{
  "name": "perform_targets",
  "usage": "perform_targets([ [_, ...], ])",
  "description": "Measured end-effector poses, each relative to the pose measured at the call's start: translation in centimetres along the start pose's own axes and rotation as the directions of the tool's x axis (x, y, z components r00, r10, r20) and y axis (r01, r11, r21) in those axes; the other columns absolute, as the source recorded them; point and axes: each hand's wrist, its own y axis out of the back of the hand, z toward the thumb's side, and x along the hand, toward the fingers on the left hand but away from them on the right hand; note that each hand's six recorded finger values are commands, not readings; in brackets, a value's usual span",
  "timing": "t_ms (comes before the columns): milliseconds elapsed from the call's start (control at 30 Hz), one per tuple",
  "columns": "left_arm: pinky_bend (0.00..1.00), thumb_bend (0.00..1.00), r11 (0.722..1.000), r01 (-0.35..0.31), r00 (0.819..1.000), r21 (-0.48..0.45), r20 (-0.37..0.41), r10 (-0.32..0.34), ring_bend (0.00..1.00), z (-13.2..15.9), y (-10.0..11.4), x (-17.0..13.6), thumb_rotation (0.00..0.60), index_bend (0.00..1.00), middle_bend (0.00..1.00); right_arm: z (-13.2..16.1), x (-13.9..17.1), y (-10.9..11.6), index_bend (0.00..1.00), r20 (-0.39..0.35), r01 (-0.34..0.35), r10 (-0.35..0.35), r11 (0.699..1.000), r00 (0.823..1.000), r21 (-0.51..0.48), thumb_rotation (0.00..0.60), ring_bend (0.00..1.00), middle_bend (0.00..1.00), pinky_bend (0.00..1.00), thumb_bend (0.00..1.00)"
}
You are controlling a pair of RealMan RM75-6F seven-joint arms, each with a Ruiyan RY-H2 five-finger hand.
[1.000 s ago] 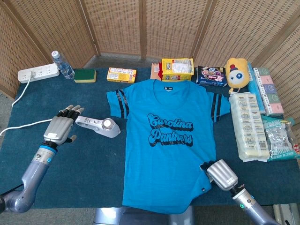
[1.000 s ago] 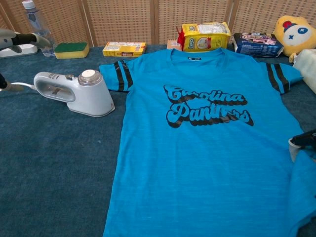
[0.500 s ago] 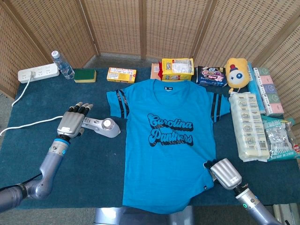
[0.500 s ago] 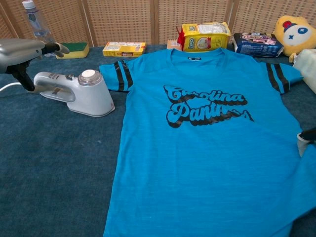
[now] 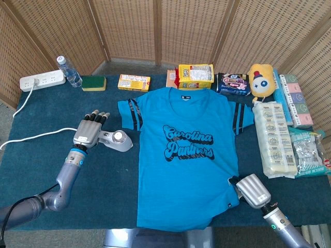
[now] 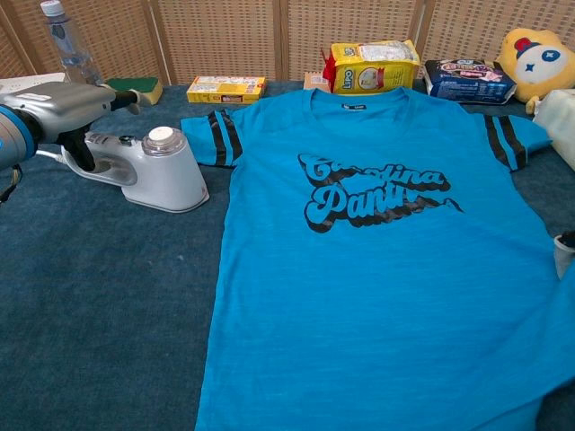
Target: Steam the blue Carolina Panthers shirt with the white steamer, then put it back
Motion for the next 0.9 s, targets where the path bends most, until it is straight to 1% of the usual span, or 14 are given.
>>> perform_targets([
  [100, 0.18, 0.32, 1.000, -0.004, 1.000, -0.009, 0.006, 0.004, 0.11, 0.5, -0.2, 0.5, 0.600, 0.10, 0.18, -0.1, 0.1, 0.1, 0.56, 0.004, 0.000, 0.000, 1.000, 1.000, 0.001, 0.600, 0.65, 0.57, 0.78, 0.61],
  [367, 0.29, 0.34, 0.998, -0.056, 0.998, -0.026, 0.025, 0.057, 0.23, 1.6, 0.2, 1.7, 0.600, 0.28, 0.29, -0.6, 0.4, 0.3, 0.56, 0.020, 0.006, -0.006, 1.000, 1.000, 0.000, 0.600, 0.65, 0.57, 0.78, 0.60],
  [400, 0.33, 0.34, 0.997, -0.065, 0.997, -0.028, 0.027, 0.066, 0.26, 1.7, 0.3, 1.9, 0.600, 0.32, 0.32, -0.7, 0.4, 0.4, 0.56, 0.023, 0.006, -0.006, 1.000, 1.000, 0.000, 0.600, 0.65, 0.57, 0.78, 0.60],
  [533, 0.48, 0.35, 0.995, -0.091, 0.995, -0.039, 0.037, 0.092, 0.44, 2.1, 0.4, 2.4, 0.600, 0.46, 0.50, -0.8, 0.5, 0.5, 0.56, 0.031, 0.010, -0.010, 1.000, 0.999, -0.002, 0.600, 0.65, 0.57, 0.78, 0.60],
  [667, 0.54, 0.35, 0.995, -0.089, 0.995, -0.042, 0.041, 0.091, 0.50, 2.1, 0.0, 2.4, 0.600, 0.51, 0.57, -0.9, 0.5, 0.6, 0.56, 0.034, 0.011, -0.011, 1.000, 0.999, -0.003, 0.600, 0.65, 0.57, 0.78, 0.60],
  [733, 0.58, 0.35, 0.995, -0.086, 0.995, -0.050, 0.040, 0.088, 0.54, 2.0, -0.1, 2.4, 0.600, 0.55, 0.62, -0.9, 0.5, 0.6, 0.56, 0.034, 0.012, -0.012, 1.000, 0.999, -0.005, 0.600, 0.65, 0.57, 0.78, 0.60],
  [900, 0.63, 0.36, 0.994, -0.086, 0.995, -0.068, 0.039, 0.089, 0.58, 1.7, -0.3, 2.2, 0.600, 0.58, 0.66, -0.8, 0.4, 0.7, 0.56, 0.035, 0.015, -0.014, 1.000, 0.999, -0.008, 0.600, 0.65, 0.57, 0.78, 0.60],
])
